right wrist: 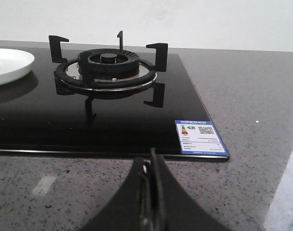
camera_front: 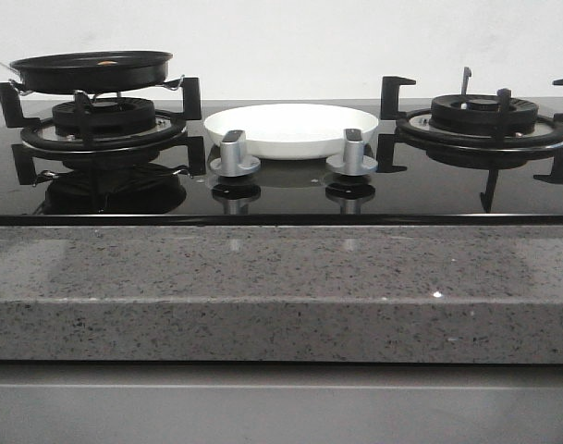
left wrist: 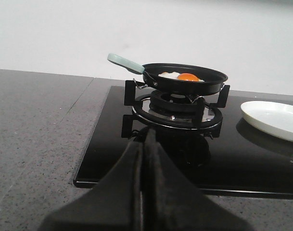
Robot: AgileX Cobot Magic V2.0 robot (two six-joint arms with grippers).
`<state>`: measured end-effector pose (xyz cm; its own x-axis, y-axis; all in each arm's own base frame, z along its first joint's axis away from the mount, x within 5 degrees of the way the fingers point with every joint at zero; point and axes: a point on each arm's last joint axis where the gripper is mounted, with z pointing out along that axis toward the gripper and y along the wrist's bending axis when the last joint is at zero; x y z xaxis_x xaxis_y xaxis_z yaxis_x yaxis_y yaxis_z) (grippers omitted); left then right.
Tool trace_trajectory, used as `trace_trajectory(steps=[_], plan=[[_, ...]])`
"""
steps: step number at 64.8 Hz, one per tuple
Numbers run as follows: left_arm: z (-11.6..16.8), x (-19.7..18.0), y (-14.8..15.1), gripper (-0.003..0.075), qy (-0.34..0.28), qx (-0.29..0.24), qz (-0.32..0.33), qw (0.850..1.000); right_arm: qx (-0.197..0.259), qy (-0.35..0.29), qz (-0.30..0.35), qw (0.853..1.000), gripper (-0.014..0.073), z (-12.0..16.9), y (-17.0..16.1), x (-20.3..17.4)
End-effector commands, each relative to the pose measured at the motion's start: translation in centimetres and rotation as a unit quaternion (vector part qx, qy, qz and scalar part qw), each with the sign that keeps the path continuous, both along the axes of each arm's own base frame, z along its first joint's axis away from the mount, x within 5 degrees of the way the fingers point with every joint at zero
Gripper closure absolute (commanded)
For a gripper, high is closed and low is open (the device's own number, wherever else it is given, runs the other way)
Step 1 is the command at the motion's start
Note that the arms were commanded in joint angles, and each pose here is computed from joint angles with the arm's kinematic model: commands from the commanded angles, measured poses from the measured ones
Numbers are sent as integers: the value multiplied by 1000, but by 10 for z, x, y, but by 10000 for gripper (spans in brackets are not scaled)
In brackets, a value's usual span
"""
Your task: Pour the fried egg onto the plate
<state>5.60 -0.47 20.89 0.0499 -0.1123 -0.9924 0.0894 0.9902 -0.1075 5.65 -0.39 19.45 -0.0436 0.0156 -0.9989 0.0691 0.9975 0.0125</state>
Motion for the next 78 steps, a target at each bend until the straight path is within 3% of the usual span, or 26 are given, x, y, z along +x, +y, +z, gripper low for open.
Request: trace_trajectory(steps=[1, 15, 28, 42, 51, 78], plan=[[9, -3, 0, 739, -59, -9, -2, 998, -10, -58, -3, 998, 665, 11, 0, -2], [36, -8, 1, 739, -99, -18, -3, 995, 6, -76, -1, 997, 665, 33, 0, -6], [103, -32, 2, 739, -127, -19, -9, 992, 0, -99, 0, 995, 665, 99, 2, -28], [167, -40, 1, 739, -65, -11, -16, 998, -6, -86, -2, 996, 665, 160, 2, -34], [195, -27, -1, 739, -16, -5, -19, 1000, -3, -44, -2, 999, 665, 182, 1, -21], [193, 31, -6, 739, 82, 2, -19, 996, 3, 37, -2, 999, 665, 179, -2, 19]])
